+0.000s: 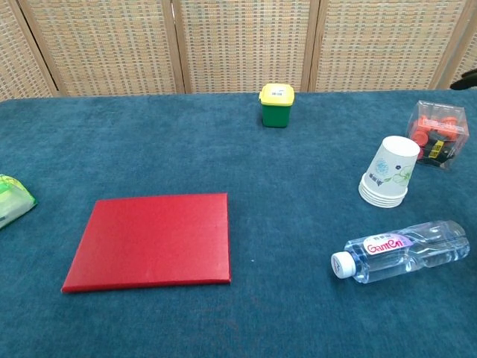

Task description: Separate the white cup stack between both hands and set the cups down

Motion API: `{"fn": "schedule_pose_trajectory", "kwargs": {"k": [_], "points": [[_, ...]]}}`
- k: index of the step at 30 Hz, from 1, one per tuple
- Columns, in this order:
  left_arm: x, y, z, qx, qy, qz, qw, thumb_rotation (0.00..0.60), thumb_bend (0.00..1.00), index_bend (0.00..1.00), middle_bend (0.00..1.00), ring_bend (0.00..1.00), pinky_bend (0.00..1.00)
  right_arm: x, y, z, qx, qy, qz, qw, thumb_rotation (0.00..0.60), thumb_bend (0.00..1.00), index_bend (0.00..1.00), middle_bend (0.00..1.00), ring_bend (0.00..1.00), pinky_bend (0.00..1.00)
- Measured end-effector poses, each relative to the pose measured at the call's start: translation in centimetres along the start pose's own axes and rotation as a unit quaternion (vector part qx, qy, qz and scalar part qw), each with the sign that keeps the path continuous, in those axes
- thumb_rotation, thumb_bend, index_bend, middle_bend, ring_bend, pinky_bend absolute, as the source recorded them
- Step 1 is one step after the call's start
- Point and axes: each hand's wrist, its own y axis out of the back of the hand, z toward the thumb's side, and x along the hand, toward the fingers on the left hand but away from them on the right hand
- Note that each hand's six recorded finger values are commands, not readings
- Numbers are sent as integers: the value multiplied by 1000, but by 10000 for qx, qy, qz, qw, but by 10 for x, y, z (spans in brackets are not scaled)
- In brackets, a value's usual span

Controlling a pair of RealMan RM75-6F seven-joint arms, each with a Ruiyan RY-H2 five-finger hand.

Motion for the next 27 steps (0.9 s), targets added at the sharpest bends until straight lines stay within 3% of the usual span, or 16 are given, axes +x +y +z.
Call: {"fn": "schedule_pose_trajectory", "kwargs": {"k": [15, 27], "points": [[4, -6, -1, -23, 17, -122, 9999, 600, 124, 0, 0, 0, 0, -67, -15, 33, 184, -117, 798, 9966, 600, 84, 144, 3, 0, 139], [6, -11, -1, 12, 20, -189, 9998, 600, 124, 0, 0, 0, 0, -95, -31, 35, 393, -246, 1097, 9929, 600, 84, 196, 50, 0, 191]]}}
